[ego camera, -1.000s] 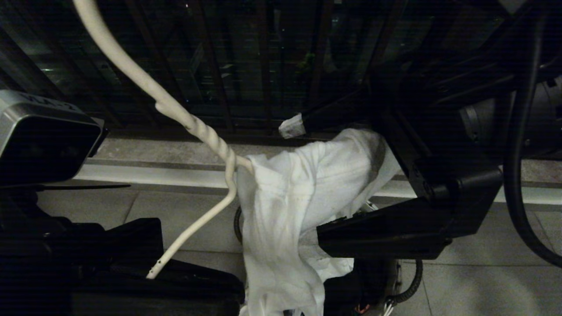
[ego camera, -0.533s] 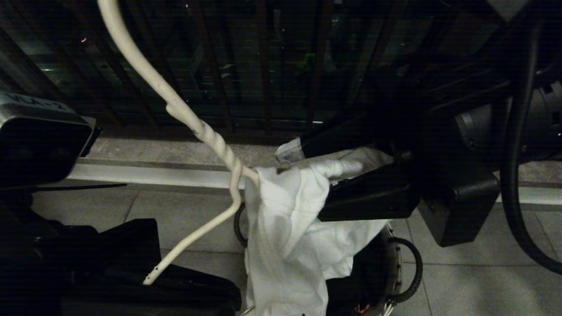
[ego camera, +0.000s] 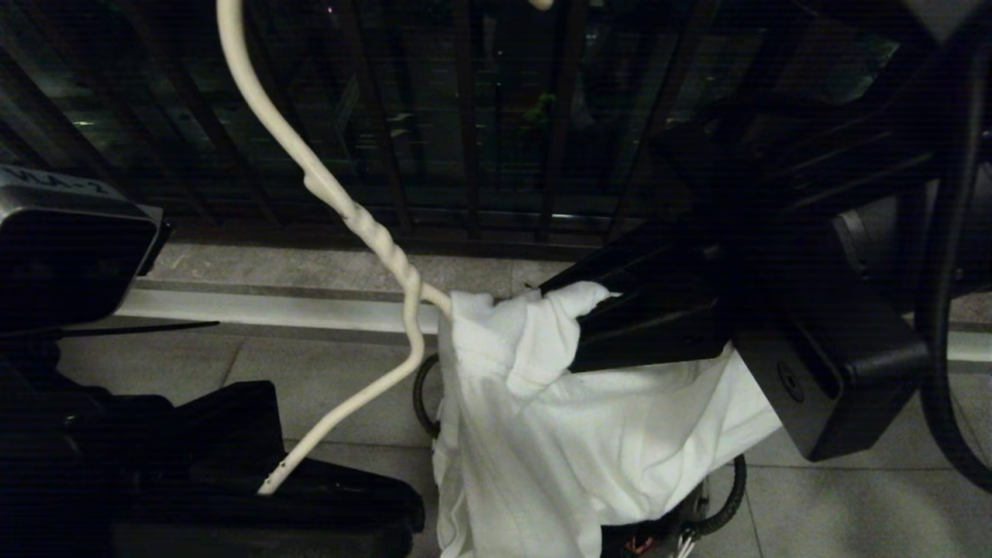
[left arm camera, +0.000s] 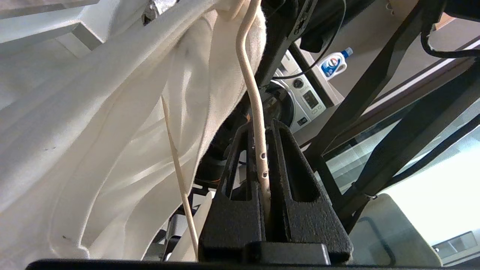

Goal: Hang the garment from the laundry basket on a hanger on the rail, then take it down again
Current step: Hang the clothes on the clothes rack

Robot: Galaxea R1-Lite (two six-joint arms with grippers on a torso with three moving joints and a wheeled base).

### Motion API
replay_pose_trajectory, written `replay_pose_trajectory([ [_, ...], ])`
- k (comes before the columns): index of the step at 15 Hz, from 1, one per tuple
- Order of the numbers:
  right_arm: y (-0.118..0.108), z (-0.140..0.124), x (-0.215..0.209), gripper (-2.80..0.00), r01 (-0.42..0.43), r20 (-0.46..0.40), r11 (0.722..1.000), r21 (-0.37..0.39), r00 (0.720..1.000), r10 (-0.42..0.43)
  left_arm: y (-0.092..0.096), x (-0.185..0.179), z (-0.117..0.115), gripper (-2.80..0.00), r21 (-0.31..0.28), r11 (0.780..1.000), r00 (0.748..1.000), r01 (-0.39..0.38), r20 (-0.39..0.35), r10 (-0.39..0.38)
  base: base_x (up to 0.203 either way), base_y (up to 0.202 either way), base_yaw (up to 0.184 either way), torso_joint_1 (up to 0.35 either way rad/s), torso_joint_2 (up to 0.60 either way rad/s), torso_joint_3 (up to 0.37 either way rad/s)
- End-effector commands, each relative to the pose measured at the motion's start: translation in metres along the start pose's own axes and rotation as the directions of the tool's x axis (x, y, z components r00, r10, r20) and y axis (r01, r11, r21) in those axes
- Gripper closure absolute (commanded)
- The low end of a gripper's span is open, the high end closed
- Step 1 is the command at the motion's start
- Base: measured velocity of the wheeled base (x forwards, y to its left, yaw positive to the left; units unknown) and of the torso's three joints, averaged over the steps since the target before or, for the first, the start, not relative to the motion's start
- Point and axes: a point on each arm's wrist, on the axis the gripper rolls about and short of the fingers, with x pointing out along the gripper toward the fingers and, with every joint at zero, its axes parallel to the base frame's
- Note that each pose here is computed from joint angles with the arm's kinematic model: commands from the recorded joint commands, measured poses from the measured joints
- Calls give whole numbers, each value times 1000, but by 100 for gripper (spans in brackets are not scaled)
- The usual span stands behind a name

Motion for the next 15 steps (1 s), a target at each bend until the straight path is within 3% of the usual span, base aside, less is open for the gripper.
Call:
replay_pose_trajectory([
  [1,1,1,-2,0,1,6,1000,-5,1000,-1,0,0,-1,0,-3,1000,1000,3,-3,-3,0,0,0,0,0,0],
  [2,1,1,-2,0,0,6,1000,-6,1000,0,0,0,-1,-273,-4,1000,1000,3,-3,-3,0,0,0,0,0,0],
  [7,4,1,-6,0,2,4,1000,-4,1000,-2,1,-2,2,-280,7,1000,1000,-17,12,17,0,0,0,0,0,0],
  [10,5,-3,-13,0,17,-4,1000,3,1000,-17,2,-8,9,-280,73,995,997,-62,42,59,0,0,0,0,0,0],
  [12,2,-5,-19,0,43,-8,999,9,999,-43,-2,-12,20,-280,140,981,987,-132,115,116,0,0,0,0,0,0],
  [15,-4,-7,-25,0,84,-12,996,14,996,-84,-13,-14,33,-280,178,962,962,-208,216,168,0,0,0,0,0,0],
])
